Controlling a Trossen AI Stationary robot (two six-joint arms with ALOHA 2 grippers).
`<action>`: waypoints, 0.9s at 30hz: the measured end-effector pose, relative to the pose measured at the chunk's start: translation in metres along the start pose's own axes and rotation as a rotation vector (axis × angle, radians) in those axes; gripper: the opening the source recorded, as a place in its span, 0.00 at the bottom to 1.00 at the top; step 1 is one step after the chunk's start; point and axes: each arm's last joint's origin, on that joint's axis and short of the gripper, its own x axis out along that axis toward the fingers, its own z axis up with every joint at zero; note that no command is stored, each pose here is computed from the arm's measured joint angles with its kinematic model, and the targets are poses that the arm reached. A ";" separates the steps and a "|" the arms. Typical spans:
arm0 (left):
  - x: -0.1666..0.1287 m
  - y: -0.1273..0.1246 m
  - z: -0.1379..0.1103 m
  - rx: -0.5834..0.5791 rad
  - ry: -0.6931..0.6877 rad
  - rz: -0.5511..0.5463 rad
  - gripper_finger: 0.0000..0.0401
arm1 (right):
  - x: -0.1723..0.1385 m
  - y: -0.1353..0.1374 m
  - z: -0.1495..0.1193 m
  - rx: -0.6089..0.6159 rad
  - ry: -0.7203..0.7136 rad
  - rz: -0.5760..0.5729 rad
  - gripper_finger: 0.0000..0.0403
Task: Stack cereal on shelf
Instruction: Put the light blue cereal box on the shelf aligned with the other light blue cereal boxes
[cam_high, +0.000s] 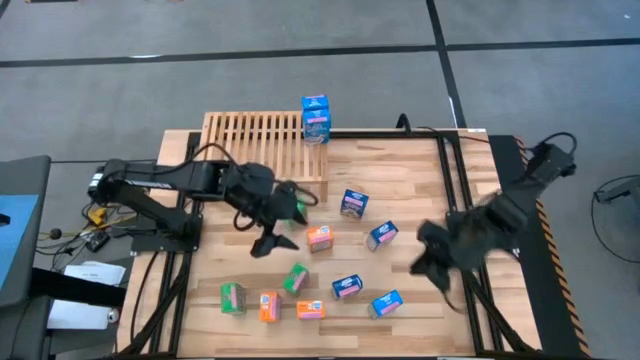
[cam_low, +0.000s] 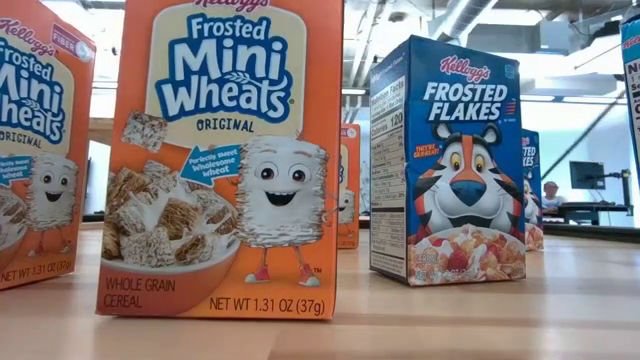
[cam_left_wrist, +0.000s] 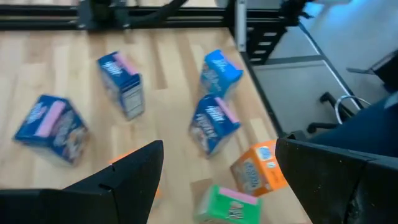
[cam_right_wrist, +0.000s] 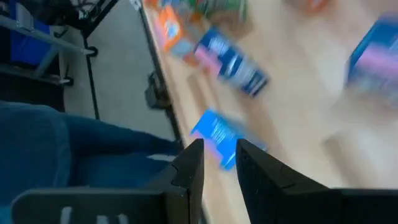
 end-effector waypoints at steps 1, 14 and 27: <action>0.001 -0.004 0.000 0.001 0.002 -0.009 0.75 | 0.001 0.004 -0.012 0.017 0.019 -0.012 0.29; 0.005 -0.027 0.006 -0.104 -0.111 0.163 0.75 | 0.081 0.017 -0.105 -0.175 0.205 -0.329 0.47; 0.010 -0.023 0.008 -0.189 -0.168 0.274 0.75 | 0.138 0.009 -0.094 -0.425 0.138 -0.383 0.85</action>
